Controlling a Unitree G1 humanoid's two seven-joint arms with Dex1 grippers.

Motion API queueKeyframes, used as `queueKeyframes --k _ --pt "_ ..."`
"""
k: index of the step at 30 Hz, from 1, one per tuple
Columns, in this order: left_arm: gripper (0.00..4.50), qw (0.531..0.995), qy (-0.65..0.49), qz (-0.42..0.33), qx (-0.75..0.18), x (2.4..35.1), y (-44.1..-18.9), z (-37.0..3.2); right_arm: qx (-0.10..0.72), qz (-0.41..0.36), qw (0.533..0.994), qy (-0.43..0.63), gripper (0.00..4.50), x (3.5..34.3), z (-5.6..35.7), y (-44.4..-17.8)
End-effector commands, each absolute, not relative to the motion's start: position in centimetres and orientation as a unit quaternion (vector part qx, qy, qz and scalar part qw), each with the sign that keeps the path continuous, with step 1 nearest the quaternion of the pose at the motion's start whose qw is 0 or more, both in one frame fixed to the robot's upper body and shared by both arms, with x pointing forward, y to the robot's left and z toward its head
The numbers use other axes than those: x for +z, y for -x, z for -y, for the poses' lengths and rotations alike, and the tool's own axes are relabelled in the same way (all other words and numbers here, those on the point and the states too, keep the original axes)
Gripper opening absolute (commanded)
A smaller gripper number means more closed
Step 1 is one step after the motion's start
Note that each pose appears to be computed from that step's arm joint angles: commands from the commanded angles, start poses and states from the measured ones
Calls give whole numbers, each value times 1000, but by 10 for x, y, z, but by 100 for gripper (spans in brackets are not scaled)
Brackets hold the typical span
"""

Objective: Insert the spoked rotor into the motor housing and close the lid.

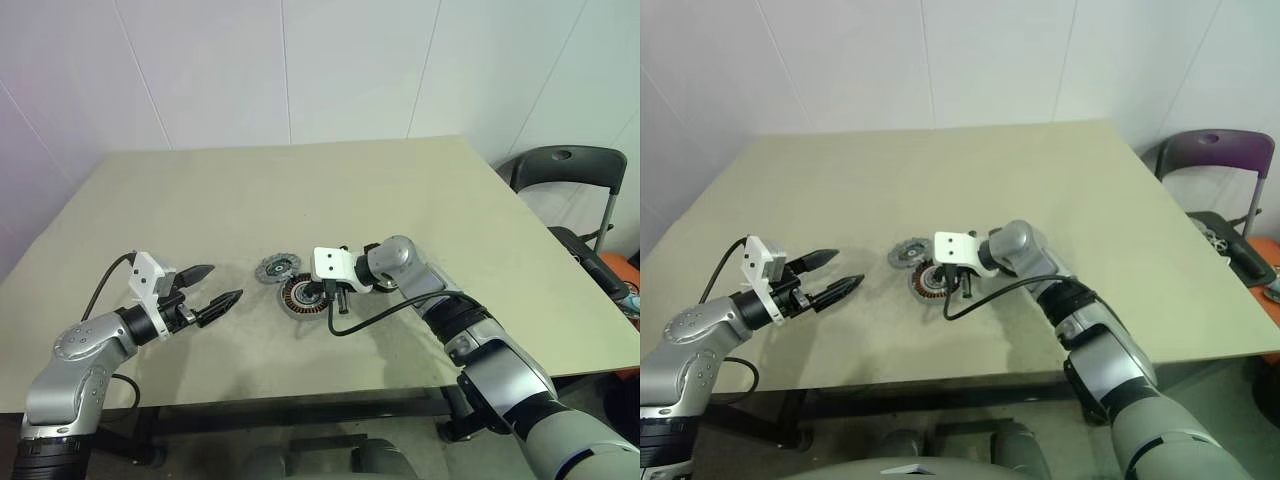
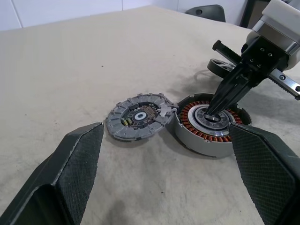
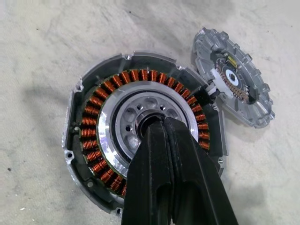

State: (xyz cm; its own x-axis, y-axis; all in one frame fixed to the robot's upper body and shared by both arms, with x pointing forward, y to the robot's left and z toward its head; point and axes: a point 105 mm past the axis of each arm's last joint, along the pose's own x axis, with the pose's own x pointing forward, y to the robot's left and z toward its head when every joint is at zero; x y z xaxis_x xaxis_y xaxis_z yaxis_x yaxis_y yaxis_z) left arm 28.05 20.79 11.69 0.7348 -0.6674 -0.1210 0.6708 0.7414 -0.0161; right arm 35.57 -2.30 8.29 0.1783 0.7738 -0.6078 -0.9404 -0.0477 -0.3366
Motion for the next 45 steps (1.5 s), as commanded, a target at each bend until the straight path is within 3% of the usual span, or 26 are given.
queueKeyframes --k 1,7,17,21,29,45 --pt "450 931 -27 -35 -362 128 -283 -206 634 -67 701 320 3 119 11 -359" --pt "450 931 -27 -34 -362 128 -284 -205 637 -75 714 282 3 118 9 -357" --pt "450 931 -25 -33 -363 128 -285 -203 630 -183 704 271 3 40 21 -344" --pt "450 932 -27 -33 -360 129 -284 -206 634 -159 721 228 3 56 9 -347" --pt "450 933 -29 -33 -357 129 -283 -208 614 -95 774 124 3 117 4 -369" --pt "450 935 -31 -35 -352 129 -284 -213 603 -105 778 141 3 114 18 -371"
